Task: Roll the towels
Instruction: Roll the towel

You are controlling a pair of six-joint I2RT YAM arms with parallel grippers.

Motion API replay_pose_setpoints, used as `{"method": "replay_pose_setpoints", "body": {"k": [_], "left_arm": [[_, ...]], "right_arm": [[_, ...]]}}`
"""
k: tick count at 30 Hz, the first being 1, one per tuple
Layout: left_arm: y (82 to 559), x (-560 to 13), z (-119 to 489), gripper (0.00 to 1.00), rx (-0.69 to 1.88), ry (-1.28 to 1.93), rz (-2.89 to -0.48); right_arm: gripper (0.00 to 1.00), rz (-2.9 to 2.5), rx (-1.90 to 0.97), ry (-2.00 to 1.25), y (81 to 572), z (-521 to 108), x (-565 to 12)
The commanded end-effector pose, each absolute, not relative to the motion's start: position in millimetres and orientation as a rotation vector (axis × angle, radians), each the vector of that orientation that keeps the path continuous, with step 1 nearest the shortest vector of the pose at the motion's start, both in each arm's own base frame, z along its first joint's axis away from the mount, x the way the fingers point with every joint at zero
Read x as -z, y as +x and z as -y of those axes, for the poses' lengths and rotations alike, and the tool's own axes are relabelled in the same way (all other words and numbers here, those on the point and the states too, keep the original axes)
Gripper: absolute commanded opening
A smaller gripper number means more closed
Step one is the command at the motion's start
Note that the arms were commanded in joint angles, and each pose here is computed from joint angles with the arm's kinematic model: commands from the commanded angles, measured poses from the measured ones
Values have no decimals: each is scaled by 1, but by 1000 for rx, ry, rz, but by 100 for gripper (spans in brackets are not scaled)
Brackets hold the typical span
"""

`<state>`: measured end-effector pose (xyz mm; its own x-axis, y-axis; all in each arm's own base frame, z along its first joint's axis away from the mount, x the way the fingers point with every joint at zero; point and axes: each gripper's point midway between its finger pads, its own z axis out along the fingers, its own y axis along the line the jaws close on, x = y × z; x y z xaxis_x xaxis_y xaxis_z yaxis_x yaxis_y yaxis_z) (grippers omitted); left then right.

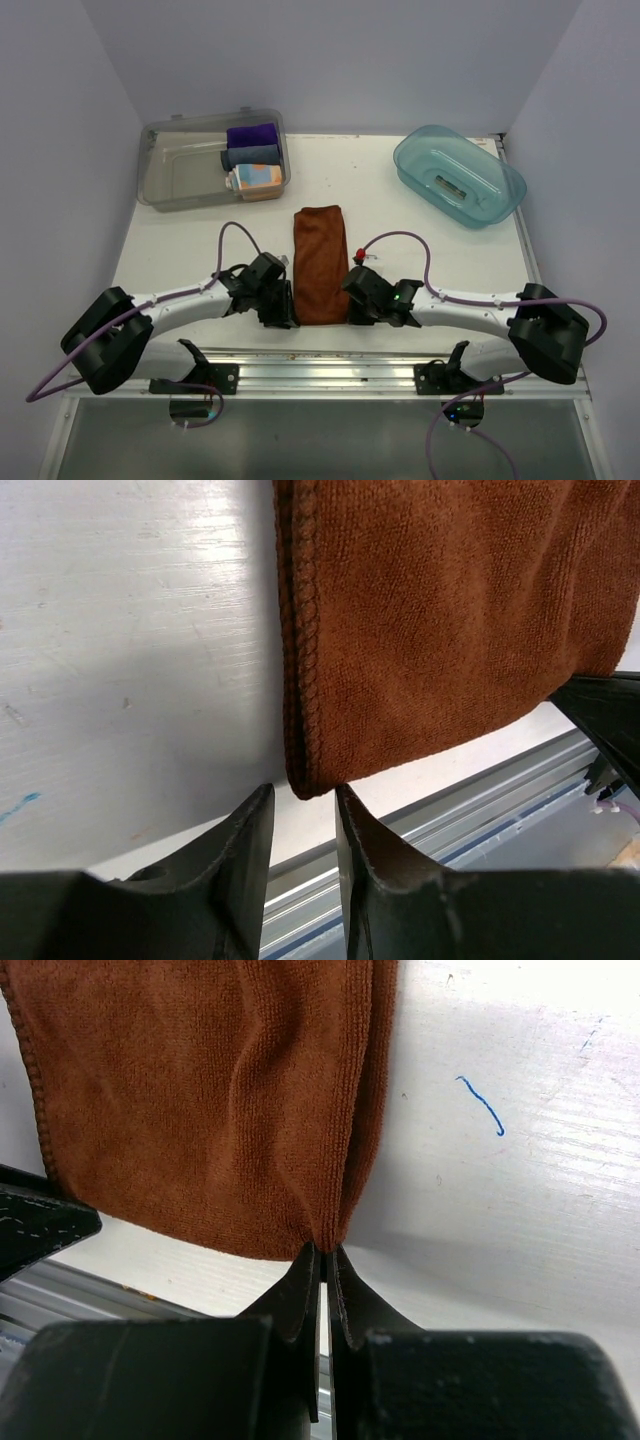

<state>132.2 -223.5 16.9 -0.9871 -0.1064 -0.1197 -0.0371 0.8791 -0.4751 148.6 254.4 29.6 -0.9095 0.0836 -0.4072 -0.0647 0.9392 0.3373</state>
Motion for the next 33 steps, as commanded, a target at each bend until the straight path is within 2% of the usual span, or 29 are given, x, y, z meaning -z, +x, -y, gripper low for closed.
{"method": "replay_pose_setpoints", "body": {"k": [1, 11, 14, 15, 17, 24, 33], "left_arm": [[134, -14, 230, 34, 754, -130, -2897], [142, -12, 233, 32, 746, -194, -2867], [143, -13, 235, 17, 747, -189, -2870], [143, -14, 235, 7, 749, -184, -2869], [143, -18, 235, 0, 751, -184, -2864], [159, -54, 244, 0, 809, -189, -2770], [203, -80, 253, 0, 736, -175, -2700]], "right_arm": [[0, -2657, -488, 16, 151, -257, -30], [0, -2652, -480, 23, 151, -254, -30], [0, -2649, -478, 21, 151, -254, -32], [0, -2650, -474, 23, 151, -253, -32], [0, -2640, -468, 32, 153, -252, -36], [0, -2580, -437, 36, 165, -251, -58], [0, -2454, -315, 19, 213, -256, -94]]}}
